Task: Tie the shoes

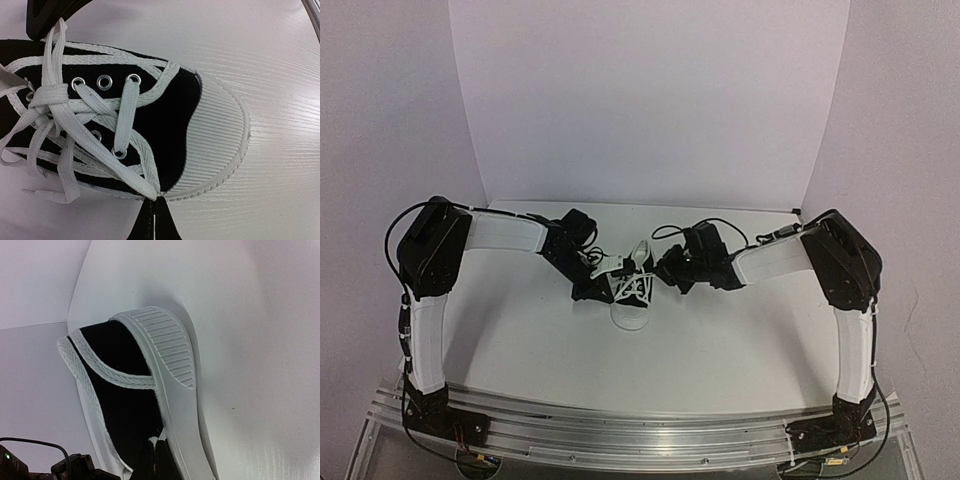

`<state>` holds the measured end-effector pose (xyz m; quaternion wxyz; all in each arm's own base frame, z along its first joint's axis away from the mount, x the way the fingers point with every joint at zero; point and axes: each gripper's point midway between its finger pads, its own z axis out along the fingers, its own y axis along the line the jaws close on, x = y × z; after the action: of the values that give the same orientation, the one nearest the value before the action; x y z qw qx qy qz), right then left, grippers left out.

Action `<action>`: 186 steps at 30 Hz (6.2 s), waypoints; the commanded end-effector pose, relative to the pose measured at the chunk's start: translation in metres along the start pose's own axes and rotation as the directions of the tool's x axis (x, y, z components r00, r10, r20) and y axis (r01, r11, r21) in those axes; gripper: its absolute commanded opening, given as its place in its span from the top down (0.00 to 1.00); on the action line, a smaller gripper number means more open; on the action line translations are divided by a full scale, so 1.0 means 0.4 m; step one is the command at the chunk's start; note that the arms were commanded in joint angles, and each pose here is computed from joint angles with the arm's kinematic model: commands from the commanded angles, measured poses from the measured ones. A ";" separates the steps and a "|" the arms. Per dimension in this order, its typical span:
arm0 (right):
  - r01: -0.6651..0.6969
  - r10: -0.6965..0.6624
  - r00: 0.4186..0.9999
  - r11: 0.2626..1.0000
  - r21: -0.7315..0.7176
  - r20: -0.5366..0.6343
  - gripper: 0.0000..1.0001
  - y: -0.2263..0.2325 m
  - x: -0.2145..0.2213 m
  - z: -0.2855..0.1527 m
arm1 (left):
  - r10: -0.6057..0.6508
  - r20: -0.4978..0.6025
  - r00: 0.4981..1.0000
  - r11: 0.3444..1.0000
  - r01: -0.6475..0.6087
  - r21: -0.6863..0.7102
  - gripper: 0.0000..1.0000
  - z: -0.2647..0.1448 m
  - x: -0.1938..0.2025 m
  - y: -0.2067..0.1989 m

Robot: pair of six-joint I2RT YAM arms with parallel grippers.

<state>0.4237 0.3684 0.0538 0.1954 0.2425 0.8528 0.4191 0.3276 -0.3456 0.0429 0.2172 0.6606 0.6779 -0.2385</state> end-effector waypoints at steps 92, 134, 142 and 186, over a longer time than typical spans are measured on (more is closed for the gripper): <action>0.247 -0.248 0.967 0.969 0.019 0.053 1.00 0.005 -0.035 -0.046 | 0.248 0.009 0.969 0.964 -0.246 -0.101 1.00 -0.005 -0.003 0.183; 0.516 -0.515 0.855 0.857 -0.006 0.058 0.48 0.127 -0.073 -0.144 | 0.122 0.105 0.987 0.971 -0.097 -0.218 0.44 -0.190 -0.150 0.198; 0.574 -0.572 0.818 0.818 -0.032 0.061 0.47 0.169 -0.065 -0.213 | 0.059 0.143 0.988 0.996 -0.050 -0.069 0.38 -0.251 -0.144 0.058; 0.259 -0.527 0.757 0.784 0.565 0.385 0.27 -0.355 -0.359 -0.682 | -0.338 0.773 0.536 0.321 0.838 -0.441 0.00 -0.605 0.401 -0.040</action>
<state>0.3519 0.0466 0.1002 0.4230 0.1713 0.8876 0.0624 0.3019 -0.0752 0.1101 0.5062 0.0877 0.8430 -0.1594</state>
